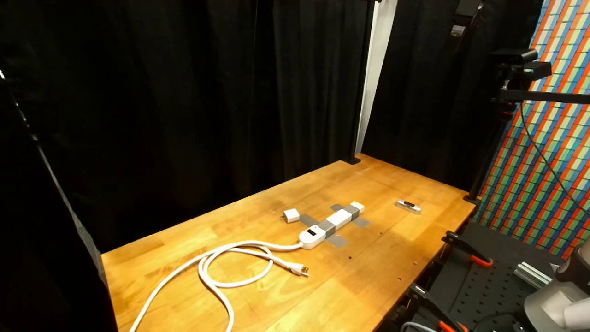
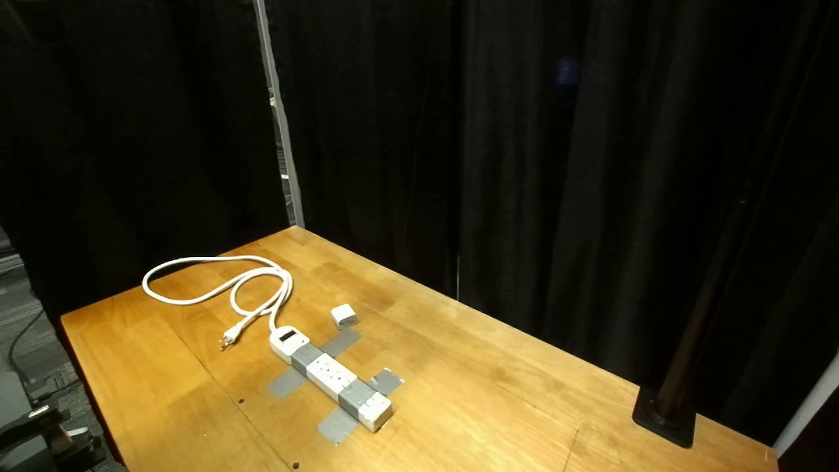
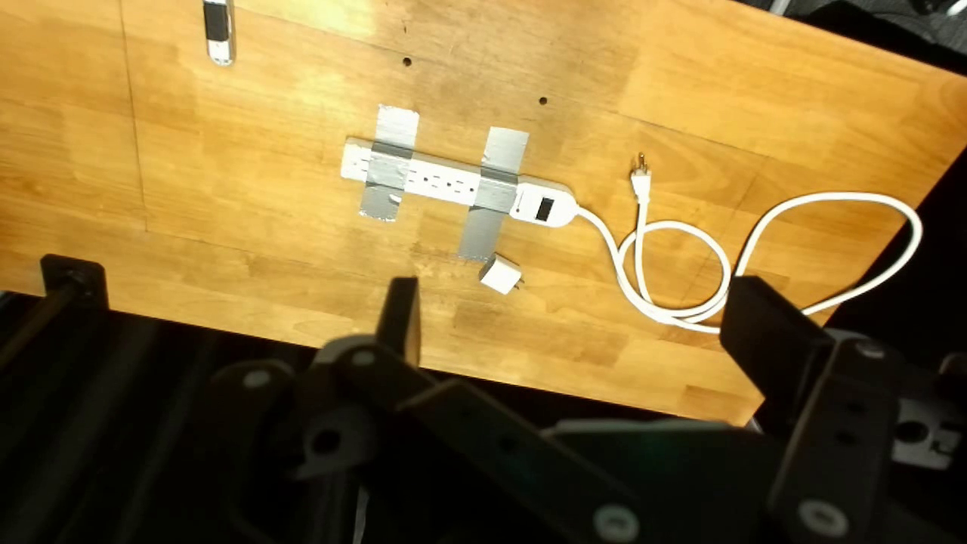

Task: Plug the charger head into the adapter

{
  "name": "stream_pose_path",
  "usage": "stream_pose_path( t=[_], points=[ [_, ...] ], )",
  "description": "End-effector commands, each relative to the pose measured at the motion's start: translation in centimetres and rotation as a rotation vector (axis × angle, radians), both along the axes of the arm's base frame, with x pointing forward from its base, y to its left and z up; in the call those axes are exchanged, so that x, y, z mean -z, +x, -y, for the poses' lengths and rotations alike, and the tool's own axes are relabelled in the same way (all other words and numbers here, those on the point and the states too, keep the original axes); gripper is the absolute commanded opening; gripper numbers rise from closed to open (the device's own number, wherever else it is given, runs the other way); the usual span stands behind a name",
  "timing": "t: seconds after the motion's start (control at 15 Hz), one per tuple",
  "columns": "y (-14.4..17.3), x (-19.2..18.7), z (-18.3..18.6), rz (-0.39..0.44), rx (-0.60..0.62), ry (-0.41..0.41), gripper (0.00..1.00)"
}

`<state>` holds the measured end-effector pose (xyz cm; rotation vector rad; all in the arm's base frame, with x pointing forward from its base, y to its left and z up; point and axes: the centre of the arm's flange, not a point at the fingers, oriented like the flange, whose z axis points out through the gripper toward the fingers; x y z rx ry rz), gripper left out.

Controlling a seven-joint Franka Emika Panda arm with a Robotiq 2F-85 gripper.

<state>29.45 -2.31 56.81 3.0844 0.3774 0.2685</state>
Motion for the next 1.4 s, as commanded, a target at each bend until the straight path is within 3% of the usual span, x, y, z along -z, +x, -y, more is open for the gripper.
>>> stream_pose_path(
  t=[0.0,0.27,0.4,0.73,1.07,1.33],
  points=[
    [0.0,0.0,0.0,0.000,0.000,0.000,1.00],
    [0.0,0.0,0.0,0.000,0.000,0.000,1.00],
    [1.1,0.5,-0.1,-0.026,-0.092,0.060,1.00],
    [8.6,4.7,-0.4,-0.097,-0.277,0.243,1.00],
    [14.8,10.2,1.9,-0.165,-0.508,0.343,1.00],
    [19.0,15.8,4.4,-0.174,-0.699,0.424,1.00]
  ],
)
